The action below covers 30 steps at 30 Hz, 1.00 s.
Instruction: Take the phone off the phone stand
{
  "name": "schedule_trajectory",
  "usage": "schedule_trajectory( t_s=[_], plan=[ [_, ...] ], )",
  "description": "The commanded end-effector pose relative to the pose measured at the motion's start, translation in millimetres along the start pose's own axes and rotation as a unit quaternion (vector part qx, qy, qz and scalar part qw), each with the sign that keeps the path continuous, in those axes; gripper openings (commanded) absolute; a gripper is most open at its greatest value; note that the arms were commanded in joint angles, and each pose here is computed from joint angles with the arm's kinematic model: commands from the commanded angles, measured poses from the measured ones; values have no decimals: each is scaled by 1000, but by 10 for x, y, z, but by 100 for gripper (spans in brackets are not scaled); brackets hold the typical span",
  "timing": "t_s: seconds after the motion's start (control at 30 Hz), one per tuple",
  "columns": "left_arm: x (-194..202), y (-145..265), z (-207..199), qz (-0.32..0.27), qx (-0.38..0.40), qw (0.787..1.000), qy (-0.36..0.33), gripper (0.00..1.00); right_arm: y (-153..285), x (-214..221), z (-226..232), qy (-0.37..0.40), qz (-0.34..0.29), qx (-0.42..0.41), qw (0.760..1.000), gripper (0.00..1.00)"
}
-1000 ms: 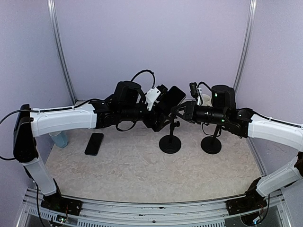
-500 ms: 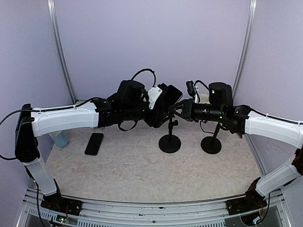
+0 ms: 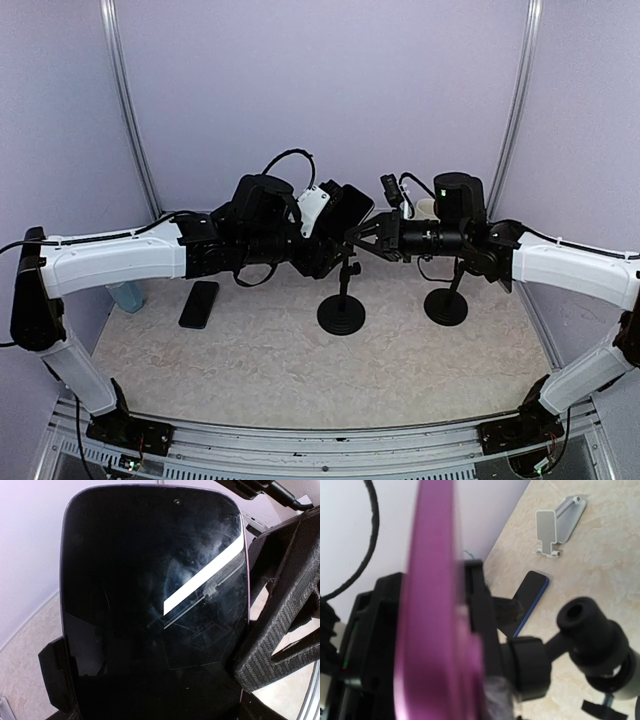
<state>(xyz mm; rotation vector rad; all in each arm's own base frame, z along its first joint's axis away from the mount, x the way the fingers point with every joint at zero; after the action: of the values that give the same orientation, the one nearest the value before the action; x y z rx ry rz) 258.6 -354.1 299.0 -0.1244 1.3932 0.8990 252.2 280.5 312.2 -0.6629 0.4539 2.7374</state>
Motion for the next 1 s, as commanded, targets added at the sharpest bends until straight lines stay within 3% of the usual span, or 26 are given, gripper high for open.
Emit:
schedule_trajectory(
  t_s=[0.0, 0.27, 0.8, 0.97],
  plan=[
    [-133, 239, 418, -30, -112, 992, 51, 41, 64, 45, 51, 8, 11, -18, 1000, 0],
    [61, 294, 772, -21, -165, 978, 125, 30, 103, 135, -33, 5, 21, -8, 1000, 0],
    [376, 354, 1207, 12, -214, 960, 181, 20, 222, 267, -132, 8, 36, 7, 999, 0],
    [330, 357, 1156, -14, -165, 971, 175, 17, 242, 248, -152, 9, 31, 11, 999, 0]
  ],
)
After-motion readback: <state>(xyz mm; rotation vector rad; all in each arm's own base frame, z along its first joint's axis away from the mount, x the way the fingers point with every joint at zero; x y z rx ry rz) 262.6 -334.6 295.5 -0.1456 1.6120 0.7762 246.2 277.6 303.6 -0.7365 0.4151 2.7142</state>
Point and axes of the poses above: each gripper's point midway between its finger pads, its own y axis back along the fingers, its own z axis along the line the jaws close on, x = y × z, the point moved 8 cm from there along y, back along the fingers, and after that the axes turned 10 degrees about -y, right-handed, at the moved point
